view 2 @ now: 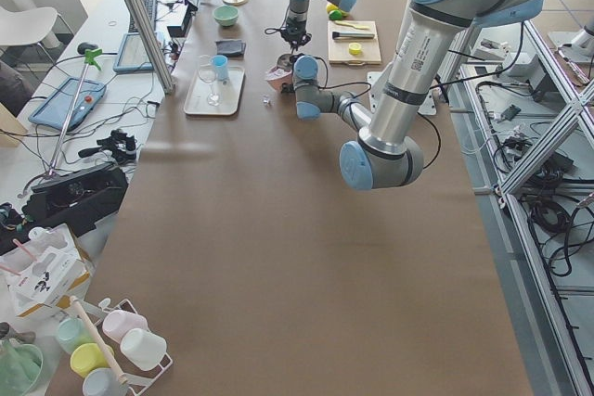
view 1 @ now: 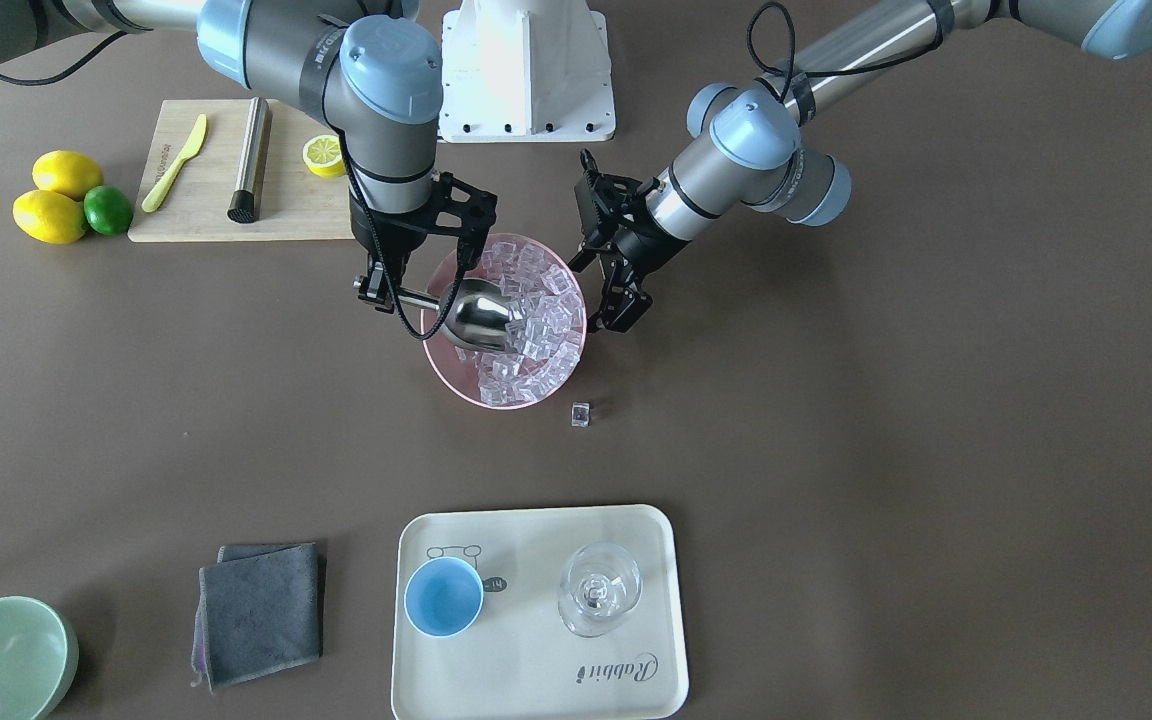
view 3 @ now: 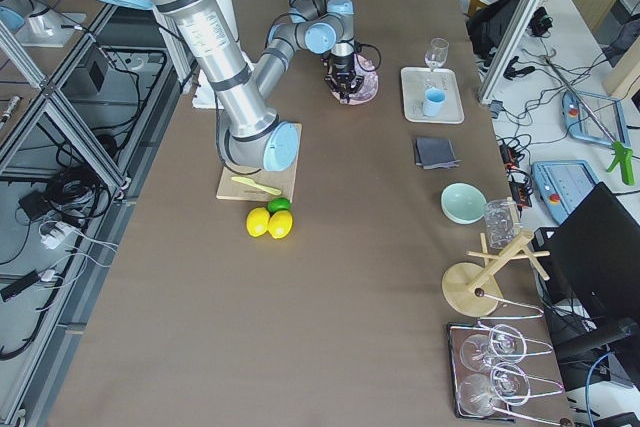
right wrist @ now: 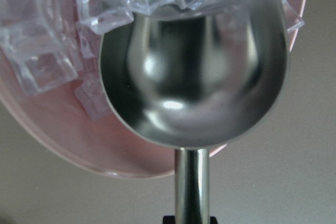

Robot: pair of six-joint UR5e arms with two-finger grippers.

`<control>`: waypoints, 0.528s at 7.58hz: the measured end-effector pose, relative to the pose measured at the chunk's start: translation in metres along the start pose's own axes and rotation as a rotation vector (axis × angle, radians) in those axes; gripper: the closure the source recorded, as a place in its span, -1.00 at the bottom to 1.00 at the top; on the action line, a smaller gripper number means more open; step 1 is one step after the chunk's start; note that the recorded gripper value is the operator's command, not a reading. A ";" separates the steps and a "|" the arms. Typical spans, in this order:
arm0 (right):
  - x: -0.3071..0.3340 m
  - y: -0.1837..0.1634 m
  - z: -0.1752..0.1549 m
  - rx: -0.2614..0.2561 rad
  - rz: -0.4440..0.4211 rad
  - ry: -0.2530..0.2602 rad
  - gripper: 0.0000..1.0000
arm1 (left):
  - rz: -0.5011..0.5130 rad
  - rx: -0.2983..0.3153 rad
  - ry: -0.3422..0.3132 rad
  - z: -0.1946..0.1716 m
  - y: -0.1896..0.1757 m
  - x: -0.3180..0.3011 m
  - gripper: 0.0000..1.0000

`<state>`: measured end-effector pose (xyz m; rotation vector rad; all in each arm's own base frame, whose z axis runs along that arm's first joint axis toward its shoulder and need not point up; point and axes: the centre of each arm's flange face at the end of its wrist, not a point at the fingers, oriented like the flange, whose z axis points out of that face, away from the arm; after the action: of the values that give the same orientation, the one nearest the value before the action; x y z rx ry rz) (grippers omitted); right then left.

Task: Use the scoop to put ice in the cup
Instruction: 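Dig the scoop into the ice with the right gripper while the left tilts the bowl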

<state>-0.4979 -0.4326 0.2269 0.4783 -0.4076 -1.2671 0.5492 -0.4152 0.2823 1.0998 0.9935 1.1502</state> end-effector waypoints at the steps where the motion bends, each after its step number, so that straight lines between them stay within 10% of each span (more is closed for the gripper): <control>1: -0.004 0.004 -0.001 0.023 0.003 -0.005 1.00 | 0.000 0.000 -0.001 0.000 -0.001 0.000 -0.97; 4: -0.007 0.020 -0.015 0.072 0.011 -0.037 1.00 | 0.002 0.000 -0.001 0.001 0.000 0.001 -0.97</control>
<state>-0.4753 -0.4192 0.2257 0.5139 -0.4875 -1.2555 0.5501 -0.4147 0.2823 1.1019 0.9920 1.1506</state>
